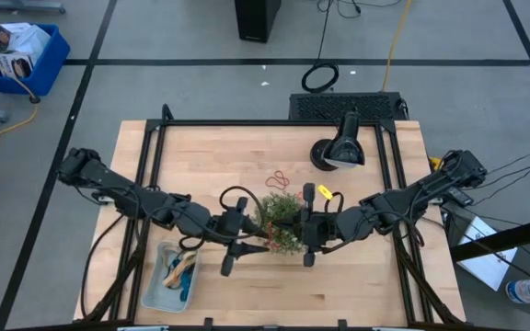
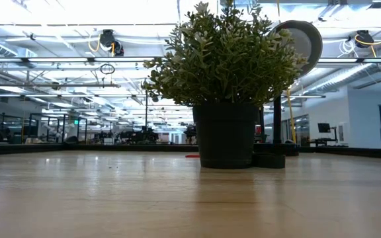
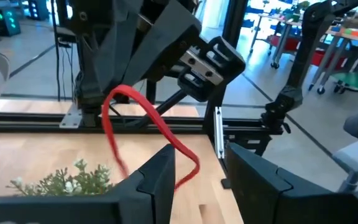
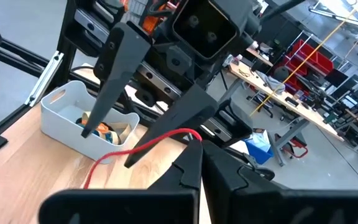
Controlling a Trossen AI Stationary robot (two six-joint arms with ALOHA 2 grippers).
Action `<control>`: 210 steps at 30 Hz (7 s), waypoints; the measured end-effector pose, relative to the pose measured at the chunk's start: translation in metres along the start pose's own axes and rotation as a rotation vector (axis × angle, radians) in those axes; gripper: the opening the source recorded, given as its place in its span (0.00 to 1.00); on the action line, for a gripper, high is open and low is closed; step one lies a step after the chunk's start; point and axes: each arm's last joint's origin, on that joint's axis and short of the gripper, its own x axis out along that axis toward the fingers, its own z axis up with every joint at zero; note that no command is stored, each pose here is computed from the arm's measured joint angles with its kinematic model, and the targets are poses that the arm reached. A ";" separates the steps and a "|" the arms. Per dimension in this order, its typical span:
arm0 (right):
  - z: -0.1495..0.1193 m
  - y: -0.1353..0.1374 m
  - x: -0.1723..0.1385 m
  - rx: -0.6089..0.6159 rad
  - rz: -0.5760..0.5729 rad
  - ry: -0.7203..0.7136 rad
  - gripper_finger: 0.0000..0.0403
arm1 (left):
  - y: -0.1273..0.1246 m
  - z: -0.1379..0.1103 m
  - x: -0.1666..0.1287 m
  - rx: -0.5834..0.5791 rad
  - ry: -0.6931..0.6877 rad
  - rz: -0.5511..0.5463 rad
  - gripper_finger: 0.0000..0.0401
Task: Pick and place rubber bands into bin
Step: Put the bottom red rubber band into the blue bin, then put the black rubber band into the blue bin
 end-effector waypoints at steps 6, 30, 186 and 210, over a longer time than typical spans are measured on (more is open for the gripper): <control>0.000 0.000 0.000 0.000 0.000 0.001 0.00 | -0.001 0.003 0.000 0.036 -0.032 -0.005 0.37; -0.001 0.001 0.000 -0.007 0.005 0.011 0.00 | 0.014 0.003 0.002 -0.029 -0.013 0.035 0.06; -0.224 0.026 -0.108 0.628 0.163 0.282 0.39 | -0.026 -0.115 -0.069 -0.772 1.314 0.623 0.55; -0.258 0.033 -0.108 0.536 -0.018 0.098 0.39 | -0.006 -0.049 -0.097 -0.424 0.426 0.737 0.56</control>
